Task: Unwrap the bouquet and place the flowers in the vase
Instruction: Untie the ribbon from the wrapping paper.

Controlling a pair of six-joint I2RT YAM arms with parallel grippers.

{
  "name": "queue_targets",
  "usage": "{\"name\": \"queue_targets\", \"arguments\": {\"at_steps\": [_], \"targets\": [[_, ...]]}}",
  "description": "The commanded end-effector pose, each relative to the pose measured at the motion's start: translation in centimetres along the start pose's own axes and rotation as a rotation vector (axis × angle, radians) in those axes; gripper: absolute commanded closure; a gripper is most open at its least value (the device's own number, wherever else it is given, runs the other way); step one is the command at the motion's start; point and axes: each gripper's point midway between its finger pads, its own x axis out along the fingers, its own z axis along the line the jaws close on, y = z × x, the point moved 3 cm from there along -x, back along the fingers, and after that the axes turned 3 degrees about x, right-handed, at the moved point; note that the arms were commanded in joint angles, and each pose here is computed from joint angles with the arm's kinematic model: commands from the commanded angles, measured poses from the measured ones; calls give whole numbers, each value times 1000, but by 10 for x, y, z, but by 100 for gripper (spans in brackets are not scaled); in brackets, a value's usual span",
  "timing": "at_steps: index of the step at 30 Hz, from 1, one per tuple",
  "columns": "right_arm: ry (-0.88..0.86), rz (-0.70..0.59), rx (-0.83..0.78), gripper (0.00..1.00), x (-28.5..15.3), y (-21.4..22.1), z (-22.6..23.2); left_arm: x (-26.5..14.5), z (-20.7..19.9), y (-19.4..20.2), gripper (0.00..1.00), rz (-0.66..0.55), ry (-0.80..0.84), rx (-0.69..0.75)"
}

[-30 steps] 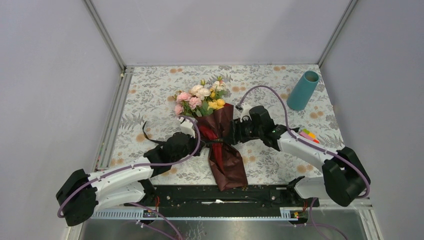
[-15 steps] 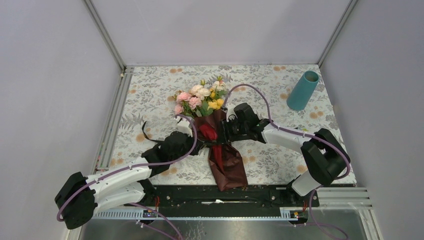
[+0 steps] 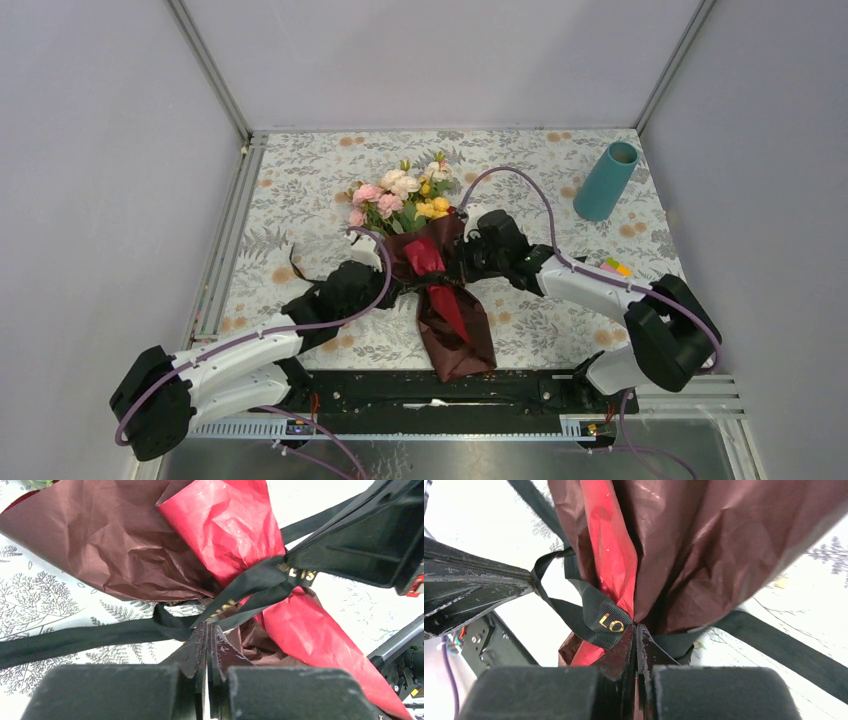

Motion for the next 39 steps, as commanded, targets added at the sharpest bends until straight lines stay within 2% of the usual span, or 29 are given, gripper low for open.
{"name": "queue_targets", "arguments": {"at_steps": [1,8,22,29,39], "targets": [[123,-144,20,100,-16,-21,-10,-3,4,-4,100,-22,-14,-30],[258,-194,86,100,-30,-17,-32,-7,16,-4,100,-36,-51,-59],[386,-263,228,100,-53,-7,-71,-15,33,5,100,0,-103,-89],[428,-302,248,100,-69,-8,-84,-16,43,11,100,31,-128,-117],[491,-282,297,100,-80,15,-97,-19,66,22,100,46,-203,-206]]}}
